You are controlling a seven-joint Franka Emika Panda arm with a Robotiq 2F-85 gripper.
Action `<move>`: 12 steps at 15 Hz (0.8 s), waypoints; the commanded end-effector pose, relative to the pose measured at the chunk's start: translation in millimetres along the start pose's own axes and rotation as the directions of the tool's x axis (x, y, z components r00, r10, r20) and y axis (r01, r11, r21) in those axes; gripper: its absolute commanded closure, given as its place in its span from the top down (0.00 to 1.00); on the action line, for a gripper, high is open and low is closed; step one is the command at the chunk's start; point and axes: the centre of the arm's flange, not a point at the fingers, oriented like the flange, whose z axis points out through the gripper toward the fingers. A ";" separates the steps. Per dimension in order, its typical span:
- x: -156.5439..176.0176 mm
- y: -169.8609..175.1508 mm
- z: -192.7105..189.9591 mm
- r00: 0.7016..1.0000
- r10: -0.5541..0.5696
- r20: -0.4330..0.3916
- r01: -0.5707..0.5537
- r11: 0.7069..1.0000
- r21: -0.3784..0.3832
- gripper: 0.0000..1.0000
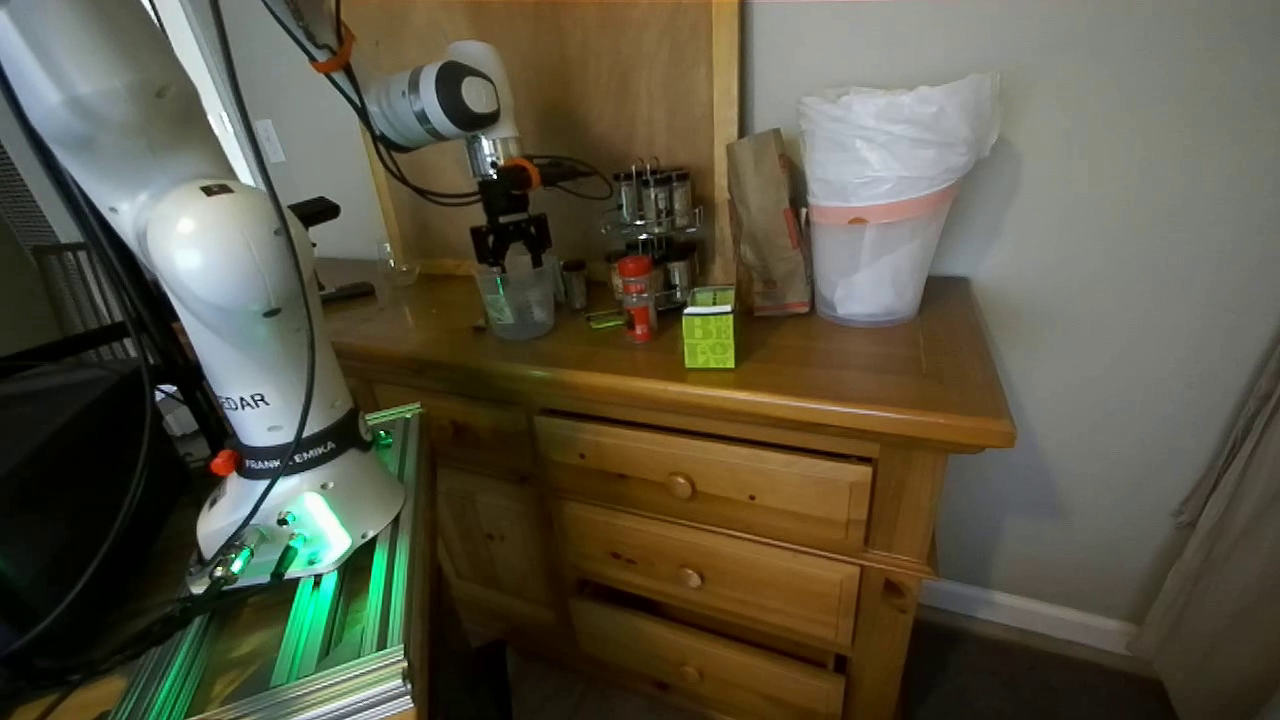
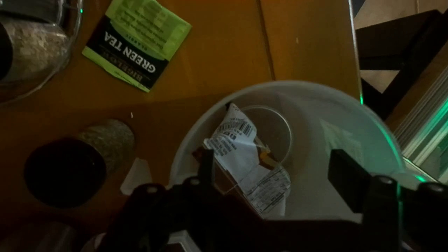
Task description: Remove the object from the jar and place it on the table
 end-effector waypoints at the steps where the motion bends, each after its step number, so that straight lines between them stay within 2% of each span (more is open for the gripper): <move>1: 17.2 -1.8 -1.4 0.994 -0.111 -0.004 0.111 0.994 -0.007 0.70; 6: 32.5 -2.1 -7.9 0.982 -0.185 0.041 0.186 0.982 -0.020 0.67; 12: 23.1 -0.6 -7.6 0.973 -0.200 0.119 0.207 0.977 -0.057 0.65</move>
